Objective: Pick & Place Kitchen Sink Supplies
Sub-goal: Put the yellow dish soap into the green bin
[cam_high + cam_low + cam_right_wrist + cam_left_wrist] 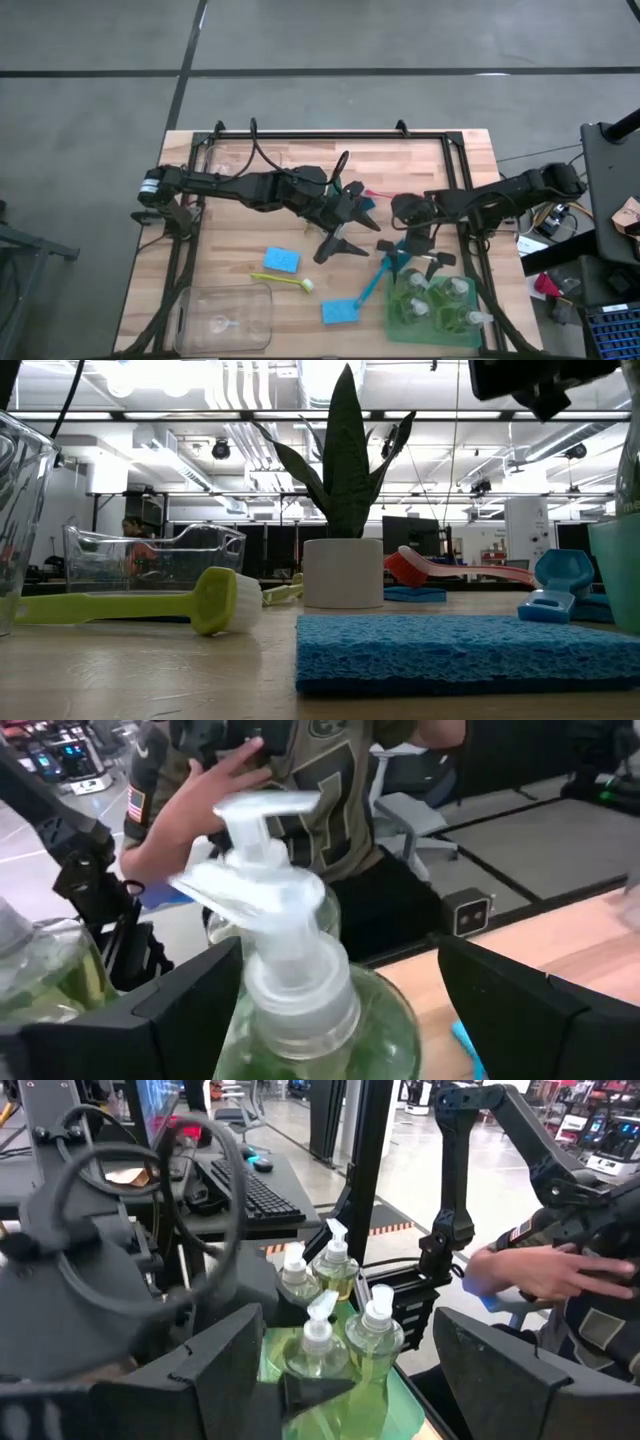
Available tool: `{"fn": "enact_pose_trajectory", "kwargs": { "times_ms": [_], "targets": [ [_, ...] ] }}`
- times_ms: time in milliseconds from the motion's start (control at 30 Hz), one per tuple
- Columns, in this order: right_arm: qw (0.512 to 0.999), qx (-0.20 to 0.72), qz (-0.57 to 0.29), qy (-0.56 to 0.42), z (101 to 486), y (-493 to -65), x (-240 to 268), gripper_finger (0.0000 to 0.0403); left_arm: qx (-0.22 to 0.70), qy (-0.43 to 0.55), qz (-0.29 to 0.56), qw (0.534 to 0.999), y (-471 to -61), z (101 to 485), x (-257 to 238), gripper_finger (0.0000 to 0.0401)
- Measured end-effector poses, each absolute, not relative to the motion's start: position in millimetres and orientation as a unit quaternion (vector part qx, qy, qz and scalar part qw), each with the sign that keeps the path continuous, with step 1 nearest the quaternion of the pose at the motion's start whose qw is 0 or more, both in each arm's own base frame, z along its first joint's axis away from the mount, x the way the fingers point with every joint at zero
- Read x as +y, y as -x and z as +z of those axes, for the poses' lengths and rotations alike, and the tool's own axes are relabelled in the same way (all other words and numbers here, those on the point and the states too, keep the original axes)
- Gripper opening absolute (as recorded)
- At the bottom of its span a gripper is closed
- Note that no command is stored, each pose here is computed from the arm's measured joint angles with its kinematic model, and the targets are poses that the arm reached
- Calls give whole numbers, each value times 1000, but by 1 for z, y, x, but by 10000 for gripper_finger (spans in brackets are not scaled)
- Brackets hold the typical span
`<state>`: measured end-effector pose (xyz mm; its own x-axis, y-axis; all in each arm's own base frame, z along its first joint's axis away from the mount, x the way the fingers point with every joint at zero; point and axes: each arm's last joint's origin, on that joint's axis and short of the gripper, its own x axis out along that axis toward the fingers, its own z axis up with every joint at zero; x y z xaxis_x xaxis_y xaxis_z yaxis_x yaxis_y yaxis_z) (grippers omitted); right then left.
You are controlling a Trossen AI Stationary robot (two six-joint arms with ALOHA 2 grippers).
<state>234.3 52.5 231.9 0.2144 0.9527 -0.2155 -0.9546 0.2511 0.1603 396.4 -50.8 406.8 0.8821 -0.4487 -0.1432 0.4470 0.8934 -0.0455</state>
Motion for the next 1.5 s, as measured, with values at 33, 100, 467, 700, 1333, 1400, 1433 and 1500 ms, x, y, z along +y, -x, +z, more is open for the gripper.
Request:
{"fn": "enact_pose_trajectory", "kwargs": {
  "times_ms": [33,100,467,700,1333,1400,1433,1500],
  "targets": [
    [781,130,610,7,235,-234,51,334,77,6,-231,970,-396,406,-51,287],
    [787,120,605,12,242,-233,49,333,83,5,-231,969,-396,405,-51,287],
    [820,59,568,34,290,-218,30,327,61,-36,-230,971,-371,427,-46,287],
    [825,31,563,43,310,-204,28,327,85,-56,-197,975,-353,434,-42,283],
    [791,93,604,24,265,-233,49,327,108,-26,-200,974,-354,421,-44,282],
    [787,108,608,11,258,-237,50,327,109,-22,-199,974,-354,421,-44,282],
    [781,115,614,0,254,-239,50,327,108,-19,-199,974,-354,421,-44,282],
    [768,122,629,-17,249,-242,51,327,105,-14,-198,974,-354,422,-45,282]
  ]
}}
